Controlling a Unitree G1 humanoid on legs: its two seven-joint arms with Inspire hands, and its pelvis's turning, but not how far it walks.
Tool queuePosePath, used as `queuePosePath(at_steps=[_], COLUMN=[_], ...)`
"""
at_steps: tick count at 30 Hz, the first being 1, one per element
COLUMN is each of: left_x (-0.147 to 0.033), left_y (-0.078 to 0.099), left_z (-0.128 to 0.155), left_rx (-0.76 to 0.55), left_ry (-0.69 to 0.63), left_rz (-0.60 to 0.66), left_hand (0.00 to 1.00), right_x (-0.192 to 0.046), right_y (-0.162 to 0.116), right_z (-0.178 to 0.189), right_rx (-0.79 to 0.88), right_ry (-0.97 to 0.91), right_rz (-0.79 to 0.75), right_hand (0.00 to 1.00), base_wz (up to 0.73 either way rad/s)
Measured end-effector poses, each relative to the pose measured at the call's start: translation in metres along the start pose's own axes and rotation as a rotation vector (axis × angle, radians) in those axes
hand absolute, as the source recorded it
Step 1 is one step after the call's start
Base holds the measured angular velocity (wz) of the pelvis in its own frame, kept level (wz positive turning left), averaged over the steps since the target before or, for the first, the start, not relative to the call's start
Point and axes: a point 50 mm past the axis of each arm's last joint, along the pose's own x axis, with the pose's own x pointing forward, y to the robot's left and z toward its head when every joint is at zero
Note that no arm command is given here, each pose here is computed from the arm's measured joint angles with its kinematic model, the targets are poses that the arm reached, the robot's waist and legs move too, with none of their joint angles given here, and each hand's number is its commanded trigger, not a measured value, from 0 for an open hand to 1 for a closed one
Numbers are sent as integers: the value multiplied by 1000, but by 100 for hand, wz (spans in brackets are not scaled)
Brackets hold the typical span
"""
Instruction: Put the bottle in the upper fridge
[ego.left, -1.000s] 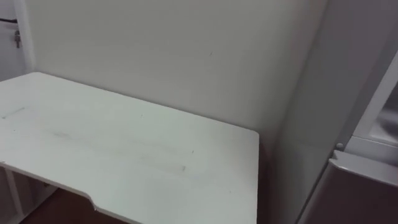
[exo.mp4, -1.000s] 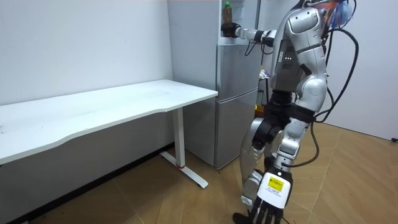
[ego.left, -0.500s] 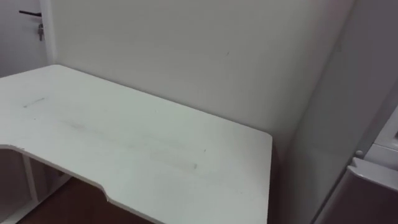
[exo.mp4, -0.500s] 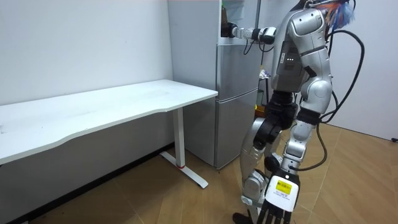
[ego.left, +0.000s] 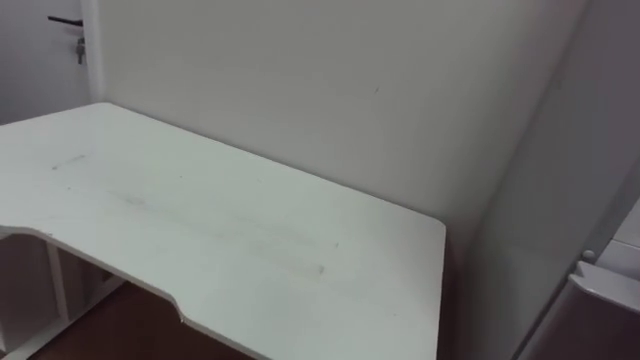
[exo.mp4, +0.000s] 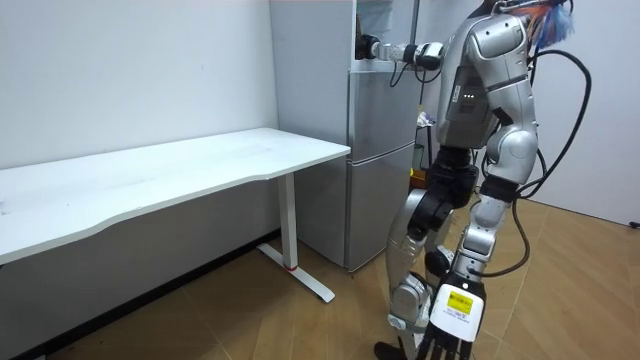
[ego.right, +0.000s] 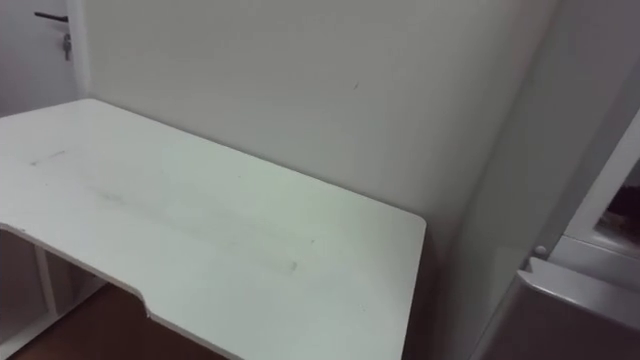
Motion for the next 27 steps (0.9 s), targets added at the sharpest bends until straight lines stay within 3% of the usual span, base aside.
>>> queuePosePath(at_steps=[27], left_x=[0], left_y=[-2], left_z=[6], left_rx=[-2], left_ry=[-10], left_rz=[3], left_hand=[0], right_x=[2], right_y=[14], right_z=[10], right_rx=[11], right_ry=[-29], right_rz=[174], right_hand=[0], base_wz=[0])
